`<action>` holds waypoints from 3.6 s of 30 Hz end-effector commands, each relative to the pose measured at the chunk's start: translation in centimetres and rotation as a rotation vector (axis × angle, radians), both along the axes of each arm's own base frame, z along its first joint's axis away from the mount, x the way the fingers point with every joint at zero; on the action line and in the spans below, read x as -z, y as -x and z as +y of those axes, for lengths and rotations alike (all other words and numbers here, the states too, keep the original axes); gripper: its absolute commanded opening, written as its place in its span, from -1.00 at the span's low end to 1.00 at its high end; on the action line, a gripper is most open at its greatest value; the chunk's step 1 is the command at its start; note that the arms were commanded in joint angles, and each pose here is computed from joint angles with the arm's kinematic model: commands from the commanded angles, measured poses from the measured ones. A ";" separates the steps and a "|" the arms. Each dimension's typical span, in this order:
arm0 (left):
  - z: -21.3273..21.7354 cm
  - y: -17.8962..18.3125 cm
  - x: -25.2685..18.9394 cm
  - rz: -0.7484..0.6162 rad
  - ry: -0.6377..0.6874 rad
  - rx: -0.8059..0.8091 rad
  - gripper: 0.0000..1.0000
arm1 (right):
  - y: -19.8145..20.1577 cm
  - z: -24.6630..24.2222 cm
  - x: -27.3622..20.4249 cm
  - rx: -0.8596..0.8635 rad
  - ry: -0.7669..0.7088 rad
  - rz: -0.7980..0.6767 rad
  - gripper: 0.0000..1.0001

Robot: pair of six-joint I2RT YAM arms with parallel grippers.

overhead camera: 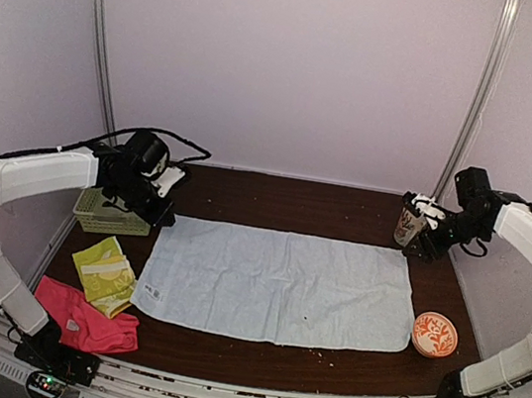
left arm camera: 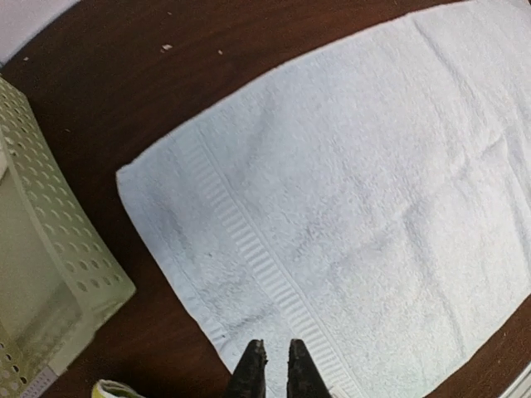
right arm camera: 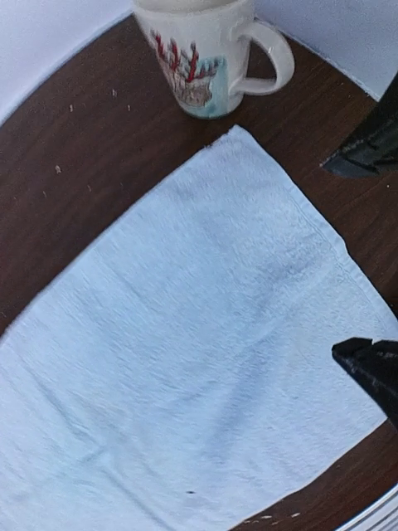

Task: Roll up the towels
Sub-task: Adjust the towel at the center of the board, then move the towel to the center of the board, then pick up the towel from the center of the board.

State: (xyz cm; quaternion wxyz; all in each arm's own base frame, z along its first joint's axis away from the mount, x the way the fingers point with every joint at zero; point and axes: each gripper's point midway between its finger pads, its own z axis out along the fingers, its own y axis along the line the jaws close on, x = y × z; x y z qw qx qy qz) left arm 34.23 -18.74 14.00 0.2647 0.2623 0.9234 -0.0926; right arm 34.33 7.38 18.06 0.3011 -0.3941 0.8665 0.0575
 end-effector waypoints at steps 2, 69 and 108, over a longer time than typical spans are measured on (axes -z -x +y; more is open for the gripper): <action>-0.9 5.1 3.5 0.180 -0.035 0.056 -0.91 | 5.5 -0.3 7.1 -0.170 0.200 0.264 0.13; 13.5 14.8 12.5 0.571 -0.467 -0.625 -0.98 | 2.7 -6.7 14.7 -0.134 0.586 0.410 -0.35; -3.3 -2.6 7.3 0.240 0.048 -0.169 -1.00 | -15.5 -8.1 10.5 0.334 0.724 -0.108 -0.74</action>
